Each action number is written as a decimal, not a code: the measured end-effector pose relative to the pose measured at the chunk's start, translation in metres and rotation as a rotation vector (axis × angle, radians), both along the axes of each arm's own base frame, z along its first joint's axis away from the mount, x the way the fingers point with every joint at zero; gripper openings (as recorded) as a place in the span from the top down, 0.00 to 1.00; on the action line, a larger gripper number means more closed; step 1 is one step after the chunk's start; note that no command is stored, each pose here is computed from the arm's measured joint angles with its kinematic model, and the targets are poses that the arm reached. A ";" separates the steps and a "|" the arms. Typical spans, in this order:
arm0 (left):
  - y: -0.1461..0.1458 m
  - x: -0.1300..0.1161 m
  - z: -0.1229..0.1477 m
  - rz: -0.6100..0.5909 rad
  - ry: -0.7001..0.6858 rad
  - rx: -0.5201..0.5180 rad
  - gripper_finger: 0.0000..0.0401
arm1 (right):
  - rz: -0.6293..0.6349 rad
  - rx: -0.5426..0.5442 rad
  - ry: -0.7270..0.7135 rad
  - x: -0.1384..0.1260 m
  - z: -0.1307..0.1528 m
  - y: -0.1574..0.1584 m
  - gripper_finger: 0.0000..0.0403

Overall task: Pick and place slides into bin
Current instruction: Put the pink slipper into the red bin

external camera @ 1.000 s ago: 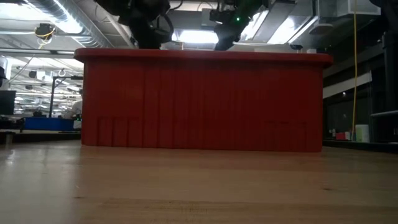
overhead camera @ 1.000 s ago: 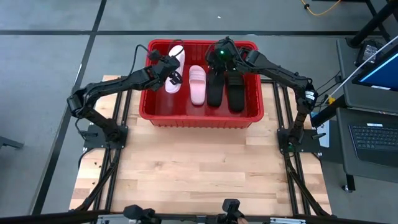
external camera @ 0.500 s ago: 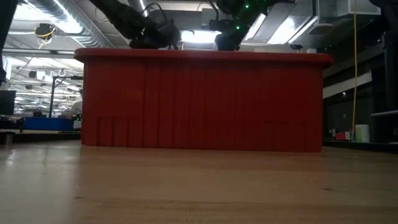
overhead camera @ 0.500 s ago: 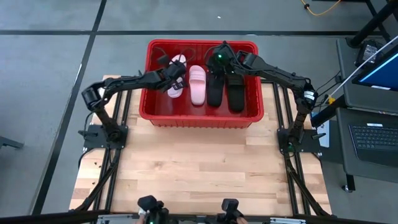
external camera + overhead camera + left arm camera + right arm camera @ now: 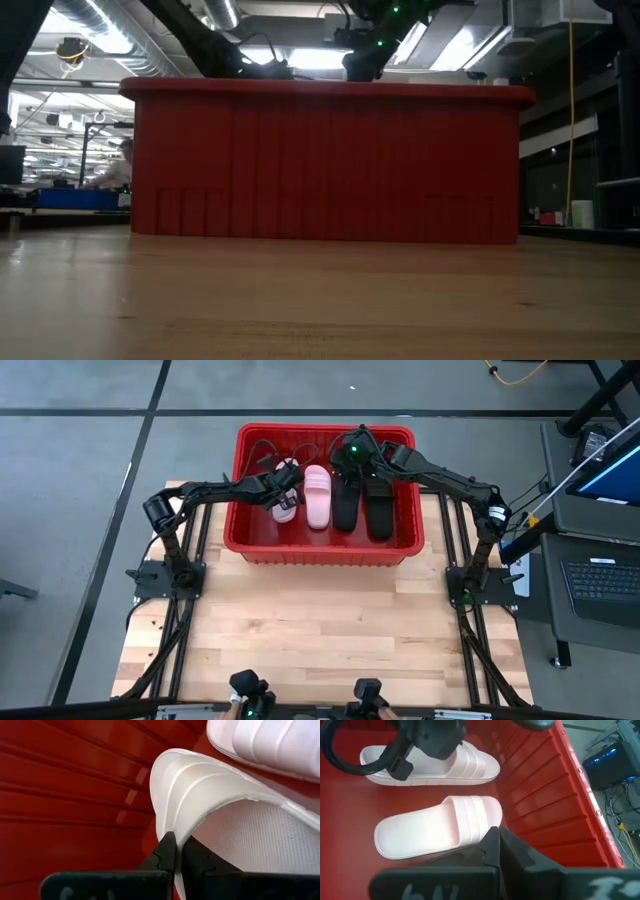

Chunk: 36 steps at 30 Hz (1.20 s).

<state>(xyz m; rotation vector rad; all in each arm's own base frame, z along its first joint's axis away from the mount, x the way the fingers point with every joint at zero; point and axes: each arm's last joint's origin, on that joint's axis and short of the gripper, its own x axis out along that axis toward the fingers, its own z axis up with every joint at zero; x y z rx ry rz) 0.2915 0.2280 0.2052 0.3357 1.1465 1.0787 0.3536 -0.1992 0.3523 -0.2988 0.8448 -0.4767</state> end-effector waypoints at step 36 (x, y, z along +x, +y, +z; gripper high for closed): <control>0.012 0.002 -0.014 0.009 -0.070 -0.030 0.99 | -0.009 0.033 0.038 -0.003 -0.004 0.002 0.98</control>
